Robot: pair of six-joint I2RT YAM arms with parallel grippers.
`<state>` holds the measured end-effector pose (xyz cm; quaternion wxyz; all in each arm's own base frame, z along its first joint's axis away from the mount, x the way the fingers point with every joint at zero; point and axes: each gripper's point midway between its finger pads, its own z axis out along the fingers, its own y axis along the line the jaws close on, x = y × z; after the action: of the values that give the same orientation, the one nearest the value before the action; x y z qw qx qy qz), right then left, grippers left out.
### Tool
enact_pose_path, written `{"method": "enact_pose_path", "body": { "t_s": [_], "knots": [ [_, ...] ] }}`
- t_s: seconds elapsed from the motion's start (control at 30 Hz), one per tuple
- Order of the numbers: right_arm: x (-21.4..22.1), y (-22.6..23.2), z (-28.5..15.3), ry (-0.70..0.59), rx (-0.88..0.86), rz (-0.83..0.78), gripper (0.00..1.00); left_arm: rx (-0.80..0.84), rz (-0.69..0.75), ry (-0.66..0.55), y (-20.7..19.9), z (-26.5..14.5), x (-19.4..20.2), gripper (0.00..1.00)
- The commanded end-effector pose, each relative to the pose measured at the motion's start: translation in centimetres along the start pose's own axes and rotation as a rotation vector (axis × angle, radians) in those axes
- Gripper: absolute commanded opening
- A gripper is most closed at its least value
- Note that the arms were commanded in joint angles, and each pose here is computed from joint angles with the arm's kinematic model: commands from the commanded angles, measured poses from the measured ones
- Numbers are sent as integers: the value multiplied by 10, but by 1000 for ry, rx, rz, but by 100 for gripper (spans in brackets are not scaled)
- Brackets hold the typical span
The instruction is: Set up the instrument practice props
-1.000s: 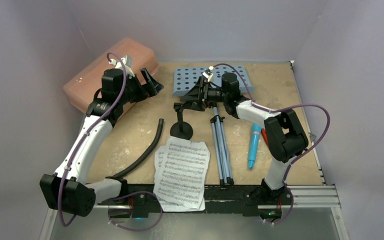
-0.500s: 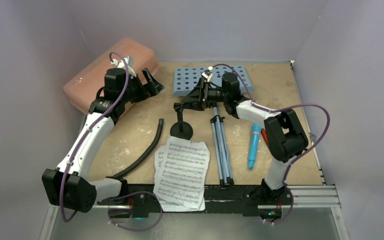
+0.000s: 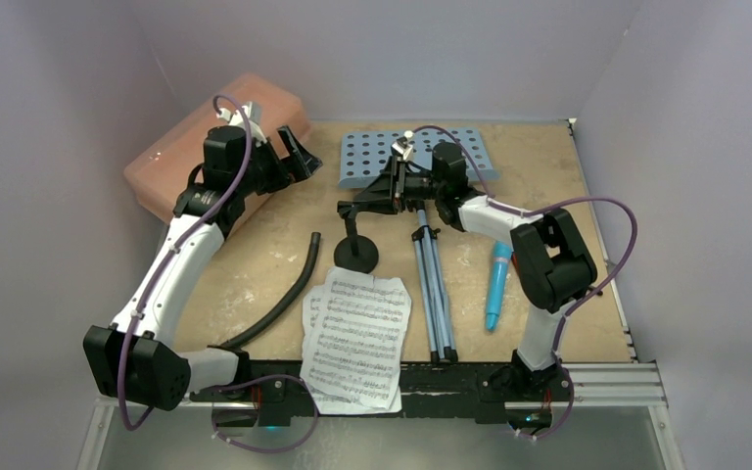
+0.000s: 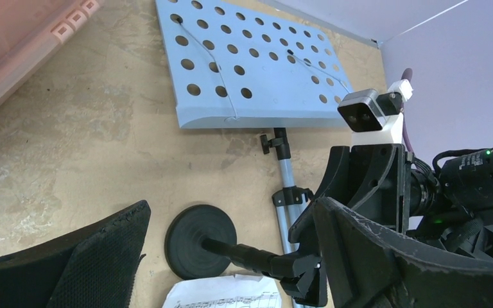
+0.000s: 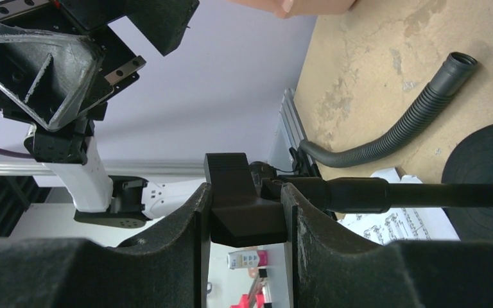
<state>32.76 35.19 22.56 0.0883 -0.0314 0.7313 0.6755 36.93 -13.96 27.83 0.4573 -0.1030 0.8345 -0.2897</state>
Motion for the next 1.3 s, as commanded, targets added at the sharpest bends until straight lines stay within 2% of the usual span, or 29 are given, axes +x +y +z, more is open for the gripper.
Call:
{"method": "enact_pose_path", "body": {
  "t_s": [0.0, 0.43, 0.7, 0.9, 1.1, 1.27],
  "knots": [
    [-9, 51, 2, 15, -100, -148, 0, 53, 30, -79, -21, -13, -28, 97],
    [-25, 109, 2, 11, -151, -227, 0, 58, 69, -214, -35, -43, -59, 98],
    [-44, 114, -6, -5, -112, -250, 0, 39, 86, -297, -36, -64, -73, 99],
    [-86, 115, -42, -123, -65, -247, 0, 15, 94, -325, -32, -75, -74, 99],
    [-134, 119, -99, -275, -27, -240, 0, 7, 93, -334, -29, -79, -72, 99],
    [-164, 139, -139, -373, -61, -235, 0, 5, 93, -341, -28, -83, -71, 99]
  ]
}}
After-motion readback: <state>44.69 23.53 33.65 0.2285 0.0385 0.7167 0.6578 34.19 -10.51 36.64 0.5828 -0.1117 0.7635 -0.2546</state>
